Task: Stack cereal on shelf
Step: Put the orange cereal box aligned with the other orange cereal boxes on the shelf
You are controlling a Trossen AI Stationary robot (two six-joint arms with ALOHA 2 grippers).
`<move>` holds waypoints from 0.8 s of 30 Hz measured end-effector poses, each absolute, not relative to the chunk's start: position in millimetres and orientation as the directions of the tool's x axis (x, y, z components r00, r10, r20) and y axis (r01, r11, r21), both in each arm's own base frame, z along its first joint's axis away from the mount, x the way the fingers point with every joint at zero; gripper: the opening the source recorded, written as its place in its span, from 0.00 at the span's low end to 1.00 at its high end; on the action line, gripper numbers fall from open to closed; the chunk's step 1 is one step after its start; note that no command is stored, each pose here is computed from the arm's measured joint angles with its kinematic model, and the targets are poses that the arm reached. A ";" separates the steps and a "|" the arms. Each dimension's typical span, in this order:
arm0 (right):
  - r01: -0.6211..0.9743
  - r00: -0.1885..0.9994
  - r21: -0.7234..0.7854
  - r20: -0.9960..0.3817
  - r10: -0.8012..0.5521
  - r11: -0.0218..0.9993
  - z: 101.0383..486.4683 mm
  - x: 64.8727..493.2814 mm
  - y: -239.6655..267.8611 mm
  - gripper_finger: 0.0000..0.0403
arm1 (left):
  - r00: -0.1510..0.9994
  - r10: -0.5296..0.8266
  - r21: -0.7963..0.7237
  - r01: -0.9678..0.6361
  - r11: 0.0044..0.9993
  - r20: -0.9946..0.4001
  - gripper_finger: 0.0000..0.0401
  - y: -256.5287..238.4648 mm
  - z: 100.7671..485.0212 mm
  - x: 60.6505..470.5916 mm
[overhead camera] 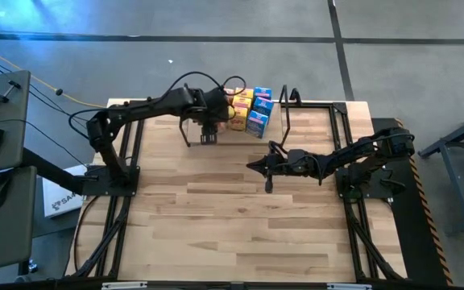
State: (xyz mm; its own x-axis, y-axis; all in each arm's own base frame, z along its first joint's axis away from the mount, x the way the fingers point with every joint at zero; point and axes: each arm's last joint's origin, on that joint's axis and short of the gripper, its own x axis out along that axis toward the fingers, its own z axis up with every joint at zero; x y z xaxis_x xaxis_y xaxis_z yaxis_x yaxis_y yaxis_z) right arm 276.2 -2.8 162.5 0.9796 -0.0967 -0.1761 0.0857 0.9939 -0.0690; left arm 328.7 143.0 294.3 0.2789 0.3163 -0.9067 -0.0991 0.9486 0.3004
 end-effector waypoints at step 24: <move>0.084 0.980 -0.050 -0.176 -0.091 0.995 162.5 276.2 -2.5 0.00 | 0.283 0.370 0.355 -0.107 0.929 -0.885 0.57 150.0 291.4 333.1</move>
